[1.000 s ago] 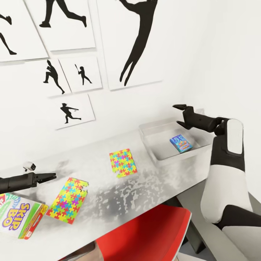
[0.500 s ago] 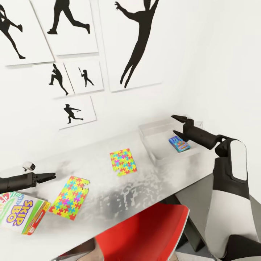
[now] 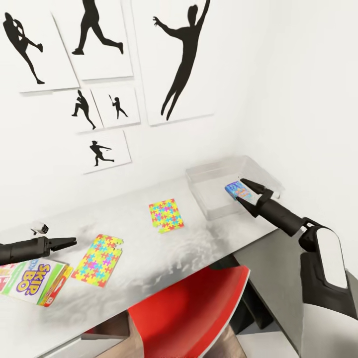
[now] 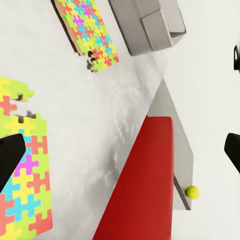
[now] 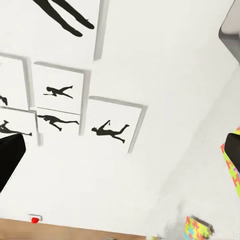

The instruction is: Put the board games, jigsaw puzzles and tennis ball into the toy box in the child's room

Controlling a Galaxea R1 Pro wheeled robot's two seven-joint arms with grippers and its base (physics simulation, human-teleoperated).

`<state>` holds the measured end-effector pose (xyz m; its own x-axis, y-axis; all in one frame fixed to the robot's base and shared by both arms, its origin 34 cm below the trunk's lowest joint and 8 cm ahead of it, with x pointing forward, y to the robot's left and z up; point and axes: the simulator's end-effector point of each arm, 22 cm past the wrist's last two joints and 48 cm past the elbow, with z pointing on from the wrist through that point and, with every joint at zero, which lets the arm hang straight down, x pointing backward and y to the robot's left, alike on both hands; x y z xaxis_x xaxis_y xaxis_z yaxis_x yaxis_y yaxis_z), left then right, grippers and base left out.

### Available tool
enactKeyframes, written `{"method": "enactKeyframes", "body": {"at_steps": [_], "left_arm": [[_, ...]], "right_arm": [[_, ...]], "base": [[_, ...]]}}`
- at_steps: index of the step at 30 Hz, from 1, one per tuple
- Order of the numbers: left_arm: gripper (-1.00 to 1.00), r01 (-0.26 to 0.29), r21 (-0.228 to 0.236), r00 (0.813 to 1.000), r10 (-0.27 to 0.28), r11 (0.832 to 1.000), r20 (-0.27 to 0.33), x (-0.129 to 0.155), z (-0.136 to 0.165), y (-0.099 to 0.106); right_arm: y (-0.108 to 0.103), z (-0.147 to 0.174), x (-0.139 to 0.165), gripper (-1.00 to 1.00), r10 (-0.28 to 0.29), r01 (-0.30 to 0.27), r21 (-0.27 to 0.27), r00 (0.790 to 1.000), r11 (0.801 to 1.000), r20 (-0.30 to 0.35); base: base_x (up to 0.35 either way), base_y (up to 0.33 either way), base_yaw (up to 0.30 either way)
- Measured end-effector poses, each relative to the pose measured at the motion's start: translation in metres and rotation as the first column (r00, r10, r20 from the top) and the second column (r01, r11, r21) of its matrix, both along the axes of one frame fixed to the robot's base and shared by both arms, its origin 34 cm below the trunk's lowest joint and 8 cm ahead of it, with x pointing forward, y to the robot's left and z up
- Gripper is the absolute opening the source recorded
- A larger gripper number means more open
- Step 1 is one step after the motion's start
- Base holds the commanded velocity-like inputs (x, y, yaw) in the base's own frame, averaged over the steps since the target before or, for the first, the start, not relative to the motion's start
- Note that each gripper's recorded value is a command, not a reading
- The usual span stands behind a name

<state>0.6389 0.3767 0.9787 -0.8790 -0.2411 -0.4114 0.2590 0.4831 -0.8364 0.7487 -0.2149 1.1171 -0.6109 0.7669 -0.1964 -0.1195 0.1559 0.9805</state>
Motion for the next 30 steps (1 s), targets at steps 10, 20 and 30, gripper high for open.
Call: {"method": "enactKeyframes", "body": {"at_steps": [10,20,30], "left_arm": [[1.0,0.003,0.004,1.0,-0.003,1.0,0.02,0.0,0.008,0.0],[1.0,0.007,0.013,0.999,-0.007,1.0,0.045,-0.001,0.017,0.002],[1.0,-0.026,0.017,0.996,0.025,1.0,0.082,0.002,0.032,0.016]], "right_arm": [[-0.003,-0.017,-0.04,1.0,0.019,-0.019,0.074,1.0,0.997,0.001],[-0.006,-0.042,-0.077,1.0,0.021,-0.017,0.11,0.999,0.994,-0.041],[-0.005,-0.056,-0.116,1.0,0.029,-0.019,0.148,0.997,0.989,-0.065]], "base": [[-0.01,0.0,-0.023],[-0.001,0.0,-0.003],[0.0,0.0,0.0]]}}
